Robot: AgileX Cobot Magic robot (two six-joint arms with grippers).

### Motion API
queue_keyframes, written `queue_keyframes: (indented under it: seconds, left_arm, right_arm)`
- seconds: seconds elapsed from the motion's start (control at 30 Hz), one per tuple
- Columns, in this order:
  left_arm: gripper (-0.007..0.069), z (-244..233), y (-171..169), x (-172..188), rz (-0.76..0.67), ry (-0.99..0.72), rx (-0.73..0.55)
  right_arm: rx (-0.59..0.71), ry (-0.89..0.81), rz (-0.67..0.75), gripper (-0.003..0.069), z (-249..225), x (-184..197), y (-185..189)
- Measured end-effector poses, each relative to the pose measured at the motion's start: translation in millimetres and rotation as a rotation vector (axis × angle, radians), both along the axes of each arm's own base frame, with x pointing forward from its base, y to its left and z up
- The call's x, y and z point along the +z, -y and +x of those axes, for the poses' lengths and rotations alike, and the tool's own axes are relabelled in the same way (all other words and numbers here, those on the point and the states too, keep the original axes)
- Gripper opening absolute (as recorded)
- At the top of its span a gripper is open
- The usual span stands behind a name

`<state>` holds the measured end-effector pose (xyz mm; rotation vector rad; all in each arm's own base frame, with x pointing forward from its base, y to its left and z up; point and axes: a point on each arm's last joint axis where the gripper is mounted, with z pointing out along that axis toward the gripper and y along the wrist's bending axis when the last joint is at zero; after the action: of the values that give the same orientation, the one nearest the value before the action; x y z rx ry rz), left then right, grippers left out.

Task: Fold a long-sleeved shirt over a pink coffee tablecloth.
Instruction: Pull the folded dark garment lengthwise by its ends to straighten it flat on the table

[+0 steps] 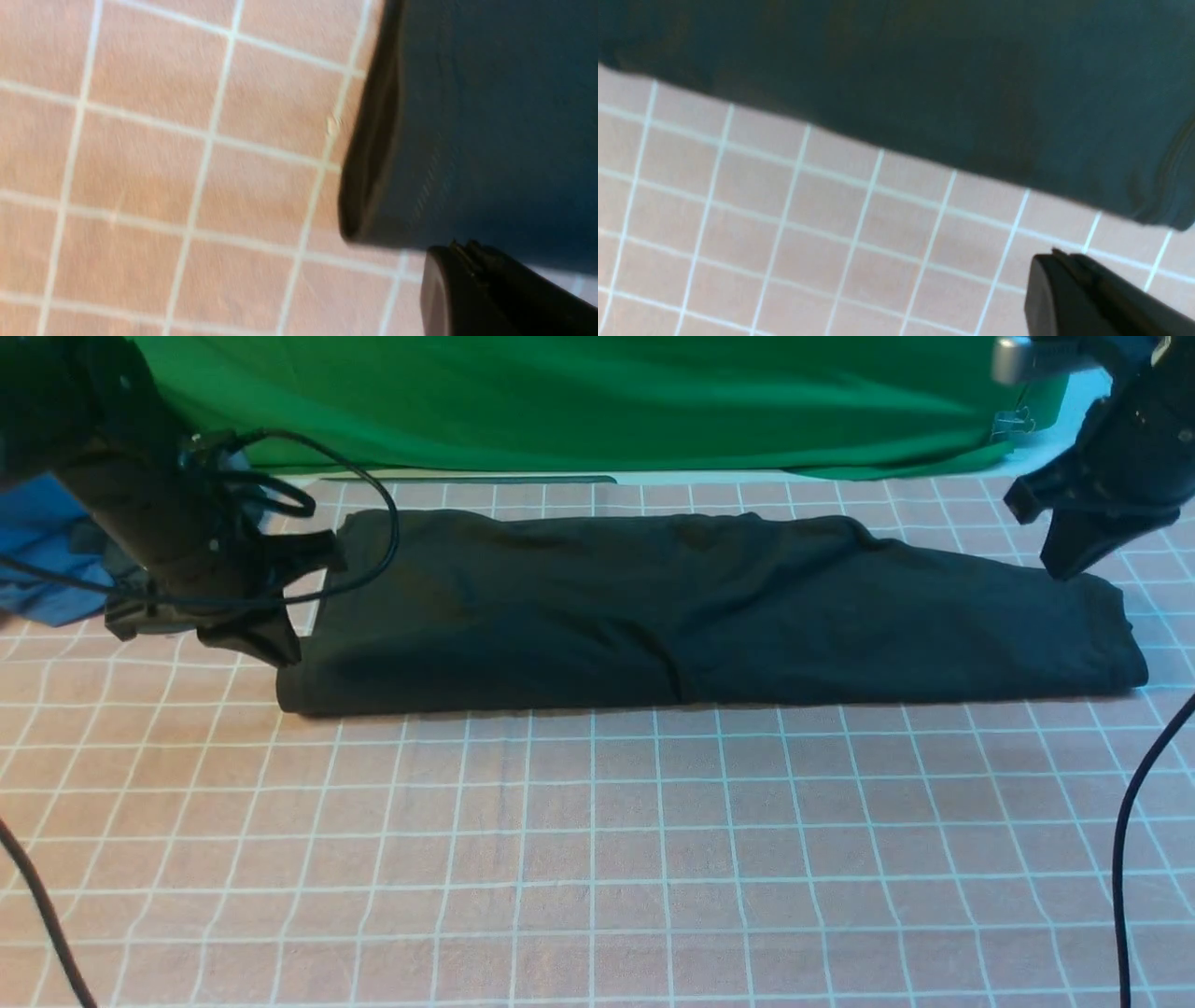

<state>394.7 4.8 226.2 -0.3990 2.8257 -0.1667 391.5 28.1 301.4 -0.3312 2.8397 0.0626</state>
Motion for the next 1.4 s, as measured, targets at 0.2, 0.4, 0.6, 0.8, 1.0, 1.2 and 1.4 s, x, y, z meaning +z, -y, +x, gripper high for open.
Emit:
queue_keyframes:
  seconds: [0.2, 0.4, 0.6, 0.8, 1.0, 1.2, 1.4]
  left_arm:
    - [0.0291, 10, -2, -21, 0.015, 0.023, 0.003]
    - [0.0596, 16, -2, -44, 0.016, -0.011, -0.004]
    - [0.062, 18, 1, -53, -0.009, -0.019, -0.052]
    - [0.0314, 19, 4, -54, -0.037, -0.009, -0.075]
    - [0.0064, 17, 3, -54, -0.012, -0.026, -0.132]
    - [0.0064, 6, -3, -29, 0.071, -0.043, -0.139]
    - [0.0064, 0, -6, -7, 0.108, -0.003, -0.148]
  right_arm:
    - [0.023, 0.009, 0.039, 0.0036, -2, 3, -4]
    - [0.045, 0.018, 0.049, 0.0036, -3, 6, -5]
    - [0.053, 0.029, 0.039, 0.0036, -2, 6, -4]
    - [0.058, 0.036, -0.04, 0.0037, -2, 6, 2]
    - [0.033, 0.03, -0.081, 0.0043, -2, 6, 11]
    - [-0.164, 0.02, -0.021, 0.0054, -2, 6, 49]
    - [-0.256, -0.001, 0.038, 0.0231, -1, -2, 78]
